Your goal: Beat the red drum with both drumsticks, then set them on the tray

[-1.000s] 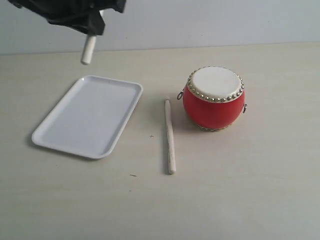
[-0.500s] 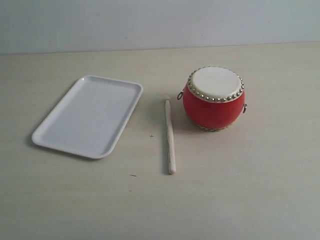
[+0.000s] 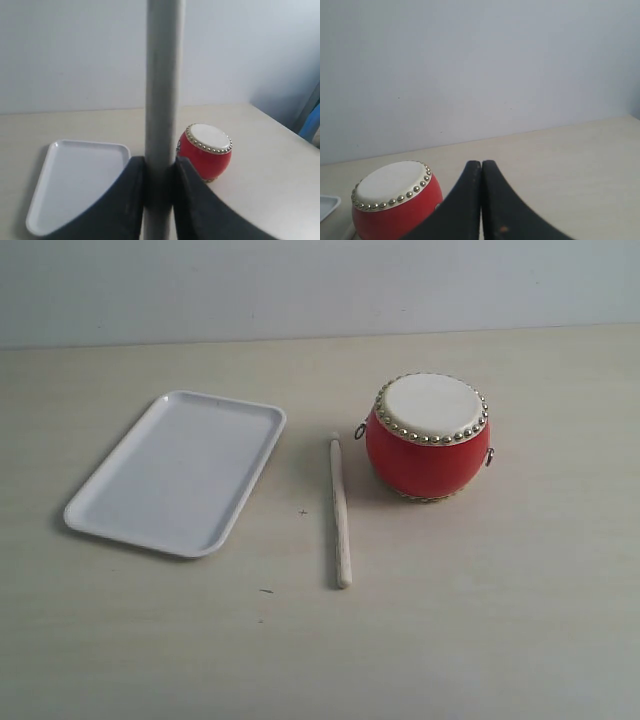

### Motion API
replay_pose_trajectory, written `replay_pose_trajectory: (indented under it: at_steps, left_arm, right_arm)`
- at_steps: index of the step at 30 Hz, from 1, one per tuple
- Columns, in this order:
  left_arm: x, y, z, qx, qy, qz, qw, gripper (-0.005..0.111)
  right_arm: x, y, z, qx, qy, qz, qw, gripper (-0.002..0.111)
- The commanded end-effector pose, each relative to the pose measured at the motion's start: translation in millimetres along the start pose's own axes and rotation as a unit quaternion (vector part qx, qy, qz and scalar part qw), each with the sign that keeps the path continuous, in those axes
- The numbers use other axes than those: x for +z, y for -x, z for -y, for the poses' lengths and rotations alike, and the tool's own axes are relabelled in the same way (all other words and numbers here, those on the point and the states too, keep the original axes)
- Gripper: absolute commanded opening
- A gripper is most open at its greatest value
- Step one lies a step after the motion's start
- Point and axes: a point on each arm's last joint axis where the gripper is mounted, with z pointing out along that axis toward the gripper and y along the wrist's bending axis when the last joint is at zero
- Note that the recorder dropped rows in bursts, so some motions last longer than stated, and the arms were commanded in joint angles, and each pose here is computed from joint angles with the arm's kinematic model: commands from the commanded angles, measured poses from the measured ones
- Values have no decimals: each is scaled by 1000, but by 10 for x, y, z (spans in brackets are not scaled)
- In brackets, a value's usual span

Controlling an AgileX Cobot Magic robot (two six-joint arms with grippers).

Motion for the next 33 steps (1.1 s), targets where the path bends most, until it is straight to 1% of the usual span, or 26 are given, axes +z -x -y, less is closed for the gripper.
replay_pose_trajectory:
  at_steps: [1,5,10,11,12,13,14,15,16,17,18,22,24,25,26,27,28,29,30,31,32,33]
  left_arm:
    - [-43,-62,-21,1,5,-14,1000,0]
    - [-49,-151,-41,-4,12,-45,999,0]
    - [-8,-331,-86,-13,31,-109,993,0]
    - [-6,-344,-88,-17,32,-115,993,0]
    - [-6,-346,-87,-18,32,-116,993,0]
    - [-6,-347,-85,-19,31,-116,993,0]
    - [-3,-348,-81,-21,29,-118,992,0]
    - [4,-349,-76,-23,28,-120,992,0]
    - [15,-351,-65,-28,24,-125,991,0]
    - [32,-351,-54,-35,20,-130,991,0]
    - [54,-352,-39,-42,16,-138,989,0]
    - [199,-354,3,-57,10,-178,982,0]
    - [273,-361,6,-55,16,-200,978,0]
    - [309,-363,9,-54,16,-209,976,0]
    - [342,-362,13,-53,16,-214,975,0]
    - [371,-357,15,-52,16,-216,975,0]
    - [412,-344,20,-46,15,-213,976,0]
    - [424,-338,22,-40,13,-211,976,0]
    - [433,-333,22,-38,13,-210,977,0]
    - [433,-333,22,-38,13,-210,977,0]
    - [433,-333,22,-38,13,-210,977,0]
    - [433,-333,22,-38,13,-210,977,0]
  right_arm:
    - [-3,-9,0,-3,2,3,1000,0]
    - [-3,-9,0,-3,2,3,1000,0]
    - [-3,-9,0,-3,2,3,1000,0]
    - [-3,-9,0,-3,2,3,1000,0]
    - [-3,-1,-1,11,3,7,1000,0]
    - [-4,12,-5,58,5,14,998,0]
    - [-5,33,-9,155,10,24,988,0]
    - [-6,57,-8,281,17,35,959,0]
    - [-7,72,-5,394,23,41,918,0]
    - [-8,82,0,460,26,46,886,0]
    - [-9,87,3,491,27,48,869,0]
    - [-17,139,32,502,29,81,861,0]
    - [-13,120,22,517,30,69,853,0]
    - [-11,94,-5,515,30,43,856,0]
    - [-26,150,-49,495,38,24,868,0]
    - [-51,194,-112,449,46,-12,892,0]
    - [-73,330,-198,376,59,-55,923,0]
    - [-59,425,-250,342,64,-89,933,0]
    - [-8,557,-321,282,74,-141,946,0]
    - [61,672,-366,241,81,-174,951,0]
    - [183,813,-435,203,96,-227,948,0]
    - [314,848,-470,196,101,-270,937,0]
